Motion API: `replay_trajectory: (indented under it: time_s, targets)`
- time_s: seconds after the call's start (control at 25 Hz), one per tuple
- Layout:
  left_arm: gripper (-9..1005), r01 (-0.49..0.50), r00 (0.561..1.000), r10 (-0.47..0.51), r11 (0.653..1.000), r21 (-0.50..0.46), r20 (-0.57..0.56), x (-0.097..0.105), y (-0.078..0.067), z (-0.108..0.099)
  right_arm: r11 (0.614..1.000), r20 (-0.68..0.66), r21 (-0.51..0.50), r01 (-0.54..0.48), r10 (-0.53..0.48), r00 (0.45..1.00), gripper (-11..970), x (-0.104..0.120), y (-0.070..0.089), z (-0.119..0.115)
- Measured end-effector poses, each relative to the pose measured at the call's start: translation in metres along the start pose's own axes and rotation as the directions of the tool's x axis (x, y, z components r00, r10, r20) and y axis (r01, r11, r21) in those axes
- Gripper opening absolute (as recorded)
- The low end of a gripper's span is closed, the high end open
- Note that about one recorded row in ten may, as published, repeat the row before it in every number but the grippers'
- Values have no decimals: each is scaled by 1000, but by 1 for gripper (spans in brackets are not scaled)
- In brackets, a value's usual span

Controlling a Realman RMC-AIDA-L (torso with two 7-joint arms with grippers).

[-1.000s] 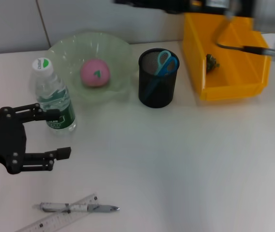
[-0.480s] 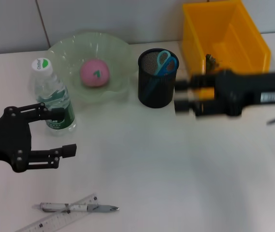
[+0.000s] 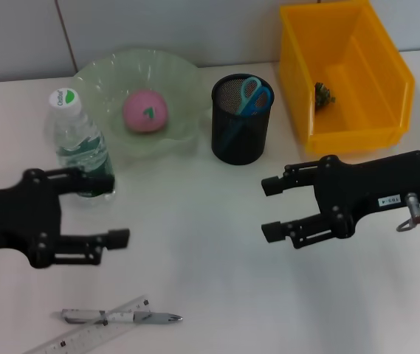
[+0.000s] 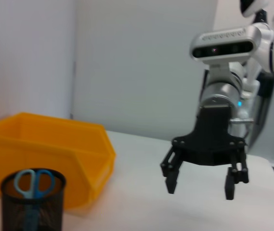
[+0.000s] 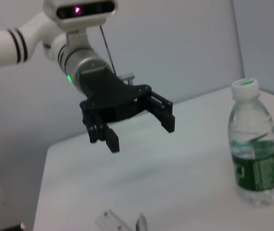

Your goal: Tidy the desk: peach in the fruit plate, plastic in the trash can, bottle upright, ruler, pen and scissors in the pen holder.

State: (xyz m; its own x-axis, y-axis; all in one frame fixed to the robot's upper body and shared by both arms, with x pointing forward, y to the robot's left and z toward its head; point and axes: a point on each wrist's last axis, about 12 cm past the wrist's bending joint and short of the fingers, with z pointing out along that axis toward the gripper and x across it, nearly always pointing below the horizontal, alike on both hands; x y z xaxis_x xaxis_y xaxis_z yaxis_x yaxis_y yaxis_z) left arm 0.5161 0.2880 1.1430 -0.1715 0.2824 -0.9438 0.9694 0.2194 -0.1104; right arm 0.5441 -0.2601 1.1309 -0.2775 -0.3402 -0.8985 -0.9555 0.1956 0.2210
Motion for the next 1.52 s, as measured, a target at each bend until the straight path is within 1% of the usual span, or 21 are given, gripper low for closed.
replay_trajectory:
  time_s: [0.12, 0.2, 0.24, 0.32, 0.36, 0.44, 0.48, 0.52, 0.56, 0.68, 0.72, 0.76, 0.8, 0.84, 0.92, 0.96, 1.0, 1.28, 1.32, 1.4, 1.52]
  targets:
    - [753, 4, 998, -2, 999, 37, -65, -5, -1, 6, 1000, -13, 31, -3, 3, 1000, 789, 2, -3, -4]
    - [752, 9, 989, 0, 998, 57, -150, -9, -3, 12, 998, -6, 57, -5, 6, 1000, 789, 1, -6, -8]
    - [752, 21, 975, -4, 997, 77, -223, -14, -4, 21, 998, -2, 68, -9, 9, 1000, 789, 0, -8, -10]
    - [751, 36, 956, -8, 995, 92, -292, -20, -5, 28, 996, 2, 89, -16, 16, 1000, 789, -1, -10, -13]
    - [751, 53, 938, -16, 994, 96, -345, -23, -6, 34, 995, 2, 98, -20, 20, 1000, 790, -2, -11, -14]
    - [750, 53, 938, -16, 994, 96, -345, -23, -6, 34, 992, -3, 126, -27, 28, 1000, 790, -4, -16, -15]
    - [750, 68, 909, -24, 993, 92, -416, -28, -7, 40, 992, -3, 126, -27, 28, 1000, 790, -4, -16, -15]
    - [750, 85, 854, -30, 993, 82, -519, -35, -11, 53, 990, -5, 138, -29, 30, 1000, 790, -4, -18, -15]
    - [750, 86, 837, -32, 994, 73, -546, -37, -12, 58, 989, -7, 146, -31, 32, 999, 790, -5, -19, -15]
    - [749, 86, 837, -32, 994, 73, -546, -37, -12, 58, 987, -11, 159, -32, 34, 999, 790, -6, -21, -15]
    - [749, 85, 824, -34, 994, 64, -566, -38, -13, 62, 986, -11, 162, -32, 34, 999, 790, -6, -22, -15]
    - [748, 70, 772, -41, 997, 21, -635, -42, -17, 77, 986, -12, 165, -32, 35, 999, 790, -6, -22, -15]
    - [748, 70, 772, -41, 997, 21, -635, -42, -17, 77, 985, -12, 169, -33, 35, 999, 790, -6, -23, -16]
    - [748, 69, 752, -44, 998, 13, -658, -43, -19, 82, 984, -12, 174, -34, 36, 999, 789, -6, -23, -17]
    - [747, 69, 752, -44, 998, 13, -658, -43, -19, 82, 983, -14, 182, -35, 38, 999, 789, -7, -24, -18]
    - [747, 79, 720, -66, 997, -14, -691, -44, -22, 91, 982, -14, 186, -34, 37, 999, 789, -7, -25, -19]
    - [747, 81, 712, -79, 996, -31, -697, -43, -22, 94, 982, -15, 189, -32, 35, 999, 789, -8, -25, -19]
    - [745, 60, 696, -81, 997, -55, -714, -39, -26, 106, 978, -18, 209, -14, 18, 1000, 789, -12, -28, -21]
    - [744, 33, 680, -80, 996, -78, -729, -36, -28, 111, 977, -19, 213, -10, 15, 1000, 789, -13, -28, -22]
    - [744, 10, 666, -75, 996, -92, -742, -33, -31, 114, 976, -22, 219, -5, 10, 1000, 789, -13, -28, -22]
    - [743, -2, 661, -73, 995, -99, -747, -33, -32, 115, 973, -39, 232, 2, 8, 999, 789, -13, -29, -23]
